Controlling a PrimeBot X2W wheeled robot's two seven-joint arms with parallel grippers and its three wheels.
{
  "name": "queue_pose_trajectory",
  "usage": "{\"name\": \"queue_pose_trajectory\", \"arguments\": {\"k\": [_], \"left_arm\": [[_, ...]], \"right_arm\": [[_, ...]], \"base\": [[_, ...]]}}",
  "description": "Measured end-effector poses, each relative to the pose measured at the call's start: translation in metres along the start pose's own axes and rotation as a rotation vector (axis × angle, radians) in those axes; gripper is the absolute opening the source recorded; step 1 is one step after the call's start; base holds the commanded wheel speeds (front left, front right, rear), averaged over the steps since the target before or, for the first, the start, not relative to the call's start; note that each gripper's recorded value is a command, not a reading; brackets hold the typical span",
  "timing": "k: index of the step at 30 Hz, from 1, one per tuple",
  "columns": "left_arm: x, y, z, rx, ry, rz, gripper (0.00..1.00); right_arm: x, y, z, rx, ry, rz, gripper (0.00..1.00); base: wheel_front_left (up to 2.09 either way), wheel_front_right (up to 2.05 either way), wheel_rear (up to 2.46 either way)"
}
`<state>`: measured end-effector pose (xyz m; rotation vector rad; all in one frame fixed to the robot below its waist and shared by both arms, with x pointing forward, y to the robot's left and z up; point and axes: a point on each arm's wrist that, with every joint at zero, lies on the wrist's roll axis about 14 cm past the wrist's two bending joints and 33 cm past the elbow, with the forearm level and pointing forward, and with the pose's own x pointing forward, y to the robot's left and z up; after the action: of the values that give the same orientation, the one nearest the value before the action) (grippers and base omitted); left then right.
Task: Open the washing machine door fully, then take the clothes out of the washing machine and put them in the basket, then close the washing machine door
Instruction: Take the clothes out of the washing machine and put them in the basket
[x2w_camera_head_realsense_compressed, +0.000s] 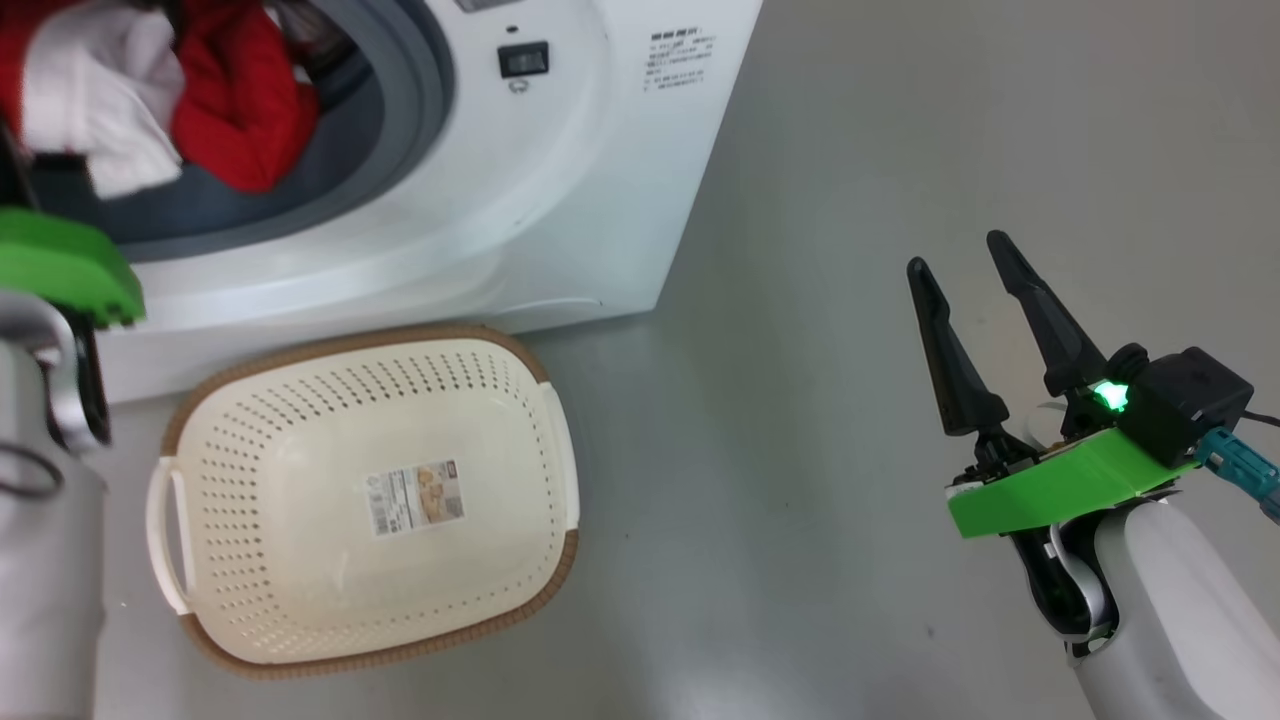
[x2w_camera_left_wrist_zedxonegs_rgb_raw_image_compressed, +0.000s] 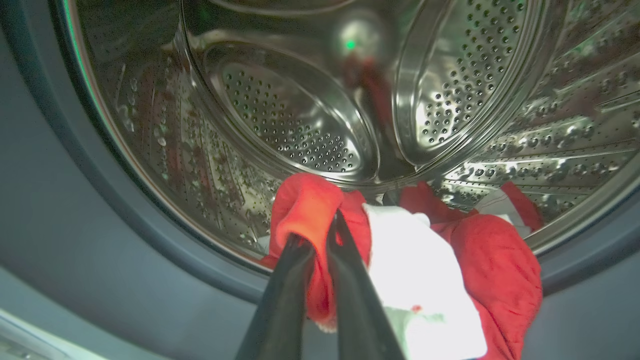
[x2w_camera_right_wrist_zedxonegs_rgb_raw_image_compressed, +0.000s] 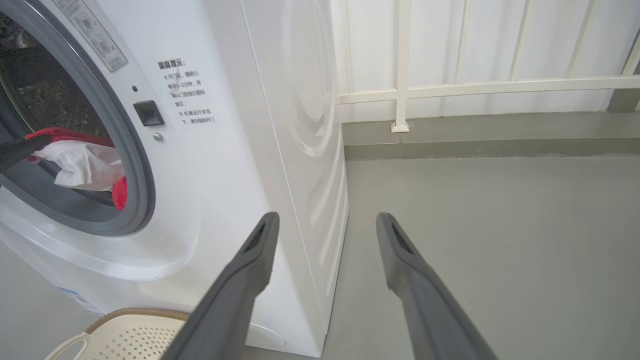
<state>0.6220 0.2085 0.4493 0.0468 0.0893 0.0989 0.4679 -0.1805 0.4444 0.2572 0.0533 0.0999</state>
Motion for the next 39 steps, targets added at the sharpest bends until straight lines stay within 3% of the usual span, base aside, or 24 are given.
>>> {"name": "queue_pose_trajectory", "arguments": {"k": [16,26,39], "left_arm": [[-0.094,0.017,0.05,0.031,-0.183,0.019,0.0],[-0.146,0.024,0.109,0.039,-0.335,0.031,0.0],[-0.218,0.007,0.181,0.082,-0.529,-0.011,0.0]], "right_arm": [[-0.027,0.019,0.029,0.007,-0.056,0.031,1.0],[-0.046,0.03,0.042,0.011,-0.083,0.048,1.0],[-0.069,0.04,0.055,0.009,-0.115,0.066,1.0]], "base": [[0.0,0.0,0.0],[0.0,0.0,0.0],[0.0,0.0,0.0]]}}
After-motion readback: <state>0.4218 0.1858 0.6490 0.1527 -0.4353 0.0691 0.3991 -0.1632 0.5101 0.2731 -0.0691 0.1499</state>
